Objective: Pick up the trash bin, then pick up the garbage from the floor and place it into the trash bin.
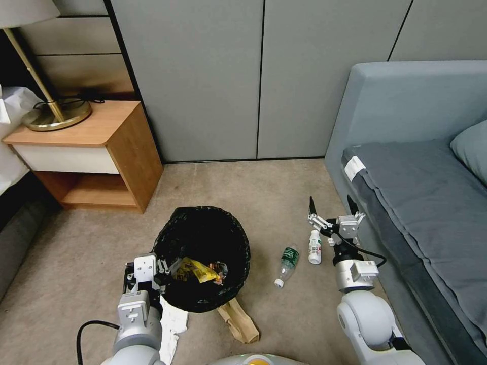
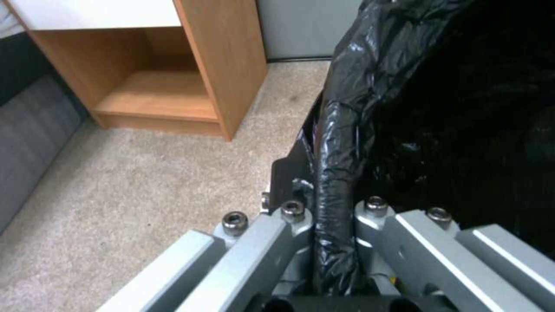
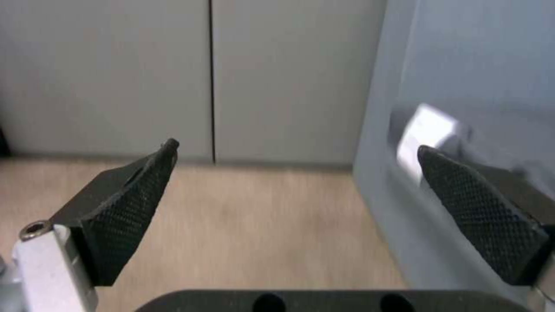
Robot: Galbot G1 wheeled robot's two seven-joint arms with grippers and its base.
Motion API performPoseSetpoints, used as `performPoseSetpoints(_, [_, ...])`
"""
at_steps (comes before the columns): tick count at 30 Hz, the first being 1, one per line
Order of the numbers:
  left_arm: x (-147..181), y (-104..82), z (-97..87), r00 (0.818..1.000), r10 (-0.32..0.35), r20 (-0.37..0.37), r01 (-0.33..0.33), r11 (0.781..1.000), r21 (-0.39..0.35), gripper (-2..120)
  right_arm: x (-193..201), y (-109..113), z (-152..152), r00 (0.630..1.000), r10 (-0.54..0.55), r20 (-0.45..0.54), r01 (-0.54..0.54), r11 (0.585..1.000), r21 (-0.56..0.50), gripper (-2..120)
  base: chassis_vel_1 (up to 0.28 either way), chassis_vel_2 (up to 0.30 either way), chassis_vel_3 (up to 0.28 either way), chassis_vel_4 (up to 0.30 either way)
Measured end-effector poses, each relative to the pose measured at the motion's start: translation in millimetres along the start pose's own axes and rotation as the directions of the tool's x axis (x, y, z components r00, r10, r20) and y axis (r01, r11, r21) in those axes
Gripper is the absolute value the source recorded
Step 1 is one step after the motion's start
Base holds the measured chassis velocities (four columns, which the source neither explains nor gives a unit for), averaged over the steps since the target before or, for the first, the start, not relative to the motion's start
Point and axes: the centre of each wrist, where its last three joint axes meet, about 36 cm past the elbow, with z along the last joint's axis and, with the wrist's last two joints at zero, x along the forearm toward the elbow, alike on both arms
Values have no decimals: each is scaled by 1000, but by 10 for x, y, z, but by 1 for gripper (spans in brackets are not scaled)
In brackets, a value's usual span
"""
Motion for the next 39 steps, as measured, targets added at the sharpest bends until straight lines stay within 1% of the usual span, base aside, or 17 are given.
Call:
performPoseSetpoints(1, [0, 0, 0, 1000, 0, 0, 0, 1000, 0, 0, -25, -19, 32, 998, 0, -64, 0, 1000, -1, 100, 0, 0, 0, 0])
performPoseSetpoints(2, [0, 0, 0, 1000, 0, 0, 0, 1000, 0, 0, -25, -19, 32, 998, 0, -64, 0, 1000, -1, 100, 0, 0, 0, 0])
performPoseSetpoints(5, [0, 1, 0, 1000, -1, 0, 1, 1000, 0, 0, -94, -82, 165, 981, -15, -192, 16, 1000, 7, 100, 0, 0, 0, 0])
performPoseSetpoints(6, [0, 1, 0, 1000, -1, 0, 1, 1000, 0, 0, -94, -82, 165, 981, -15, -192, 16, 1000, 7, 100, 0, 0, 0, 0])
performPoseSetpoints(9, [2, 1, 2, 1000, 0, -1, 0, 1000, -1, 0, -232, -155, 422, 952, -27, -306, 35, 999, 21, 100, 0, 0, 0, 0])
performPoseSetpoints(10, [2, 1, 2, 1000, 0, -1, 0, 1000, -1, 0, -232, -155, 422, 952, -27, -306, 35, 999, 21, 100, 0, 0, 0, 0])
performPoseSetpoints(13, [8, 1, 8, 1000, 0, -3, 0, 1000, -2, 0, -416, -195, 727, 916, -35, -400, 47, 999, 22, 100, 0, 0, 0, 0])
performPoseSetpoints(14, [8, 1, 8, 1000, 0, -3, 0, 1000, -2, 0, -416, -195, 727, 916, -35, -400, 47, 999, 22, 100, 0, 0, 0, 0])
performPoseSetpoints(18, [17, -3, 15, 1000, -1, -5, 1, 1000, -3, 0, -658, -173, 1037, 885, -47, -463, 63, 998, 19, 100, 0, 0, 0, 0])
performPoseSetpoints(19, [17, -3, 15, 1000, -1, -5, 1, 1000, -3, 0, -658, -173, 1037, 885, -47, -463, 63, 998, 19, 100, 0, 0, 0, 0])
performPoseSetpoints(22, [22, 0, 22, 1000, -2, -8, 2, 1000, -5, 0, -811, -183, 1210, 875, -48, -482, 63, 998, 14, 100, 0, 0, 0, 0])
performPoseSetpoints(29, [26, 1, 25, 1000, -5, -8, 5, 1000, -8, 0, -949, -249, 1494, 853, -42, -521, 56, 998, 11, 100, 0, 0, 0, 0])
performPoseSetpoints(31, [27, -3, 25, 1000, -6, -8, 5, 1000, -8, 0, -981, -269, 1594, 843, -35, -536, 48, 999, 11, 95, 0, 0, 0, 0])
performPoseSetpoints(32, [27, -3, 25, 1000, -6, -8, 5, 1000, -8, 0, -981, -269, 1594, 843, -35, -536, 48, 999, 11, 95, 0, 0, 0, 0])
performPoseSetpoints(35, [27, -5, 19, 1000, -6, -6, 6, 1000, -9, 0, -986, -311, 1772, 824, -29, -566, 46, 999, 15, 79, 0, 0, 0, 0])
performPoseSetpoints(36, [27, -5, 19, 1000, -6, -6, 6, 1000, -9, 0, -986, -311, 1772, 824, -29, -566, 46, 999, 15, 79, 0, 0, 0, 0])
performPoseSetpoints(39, [31, -3, 17, 1000, -6, -6, 6, 1000, -9, 0, -966, -343, 1894, 809, -21, -588, 41, 999, 21, 65, 0, 0, 0, 0])
